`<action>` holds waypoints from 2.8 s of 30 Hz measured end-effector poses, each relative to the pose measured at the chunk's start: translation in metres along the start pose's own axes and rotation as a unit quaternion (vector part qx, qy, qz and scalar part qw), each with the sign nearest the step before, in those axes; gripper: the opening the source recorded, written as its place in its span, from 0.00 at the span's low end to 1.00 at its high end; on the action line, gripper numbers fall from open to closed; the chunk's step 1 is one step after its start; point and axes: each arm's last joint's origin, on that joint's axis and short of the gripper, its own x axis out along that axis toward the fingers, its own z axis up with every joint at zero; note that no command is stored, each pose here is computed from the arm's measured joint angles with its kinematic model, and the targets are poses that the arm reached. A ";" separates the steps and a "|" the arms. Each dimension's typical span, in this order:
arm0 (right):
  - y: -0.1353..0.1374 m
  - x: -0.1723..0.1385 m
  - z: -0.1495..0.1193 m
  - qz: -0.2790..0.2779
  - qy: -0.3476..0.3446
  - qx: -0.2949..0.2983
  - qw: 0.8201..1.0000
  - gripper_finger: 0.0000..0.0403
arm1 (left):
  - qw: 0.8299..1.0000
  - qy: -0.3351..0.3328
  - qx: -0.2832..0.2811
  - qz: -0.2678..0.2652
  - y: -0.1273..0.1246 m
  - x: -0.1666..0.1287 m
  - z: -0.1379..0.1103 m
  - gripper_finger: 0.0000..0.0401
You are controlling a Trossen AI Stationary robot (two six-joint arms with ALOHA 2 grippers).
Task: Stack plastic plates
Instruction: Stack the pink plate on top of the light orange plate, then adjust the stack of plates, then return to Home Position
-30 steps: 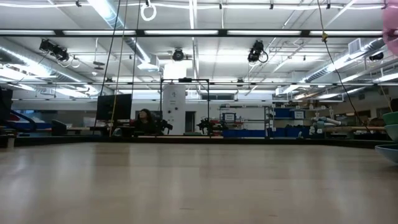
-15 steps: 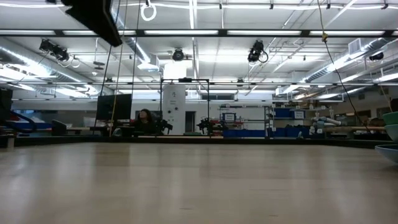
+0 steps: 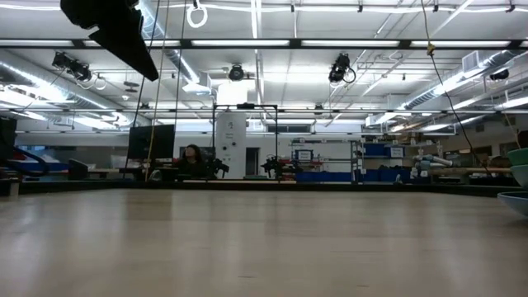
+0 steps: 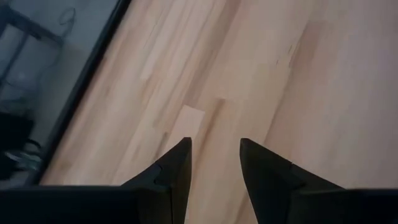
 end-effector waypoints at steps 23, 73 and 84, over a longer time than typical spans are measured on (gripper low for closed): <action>-0.009 0.011 0.024 -0.001 0.069 0.004 0.998 0.35 | 0.996 -0.007 -0.048 -0.077 0.021 -0.025 0.003 0.35; -0.178 0.078 0.048 0.003 0.099 0.339 0.936 0.58 | 0.928 -0.243 -0.230 -0.163 0.126 -0.056 -0.055 0.35; -0.162 0.086 0.120 0.172 -0.238 0.205 0.934 0.55 | 0.902 -0.299 -0.227 -0.215 0.108 -0.036 -0.068 0.35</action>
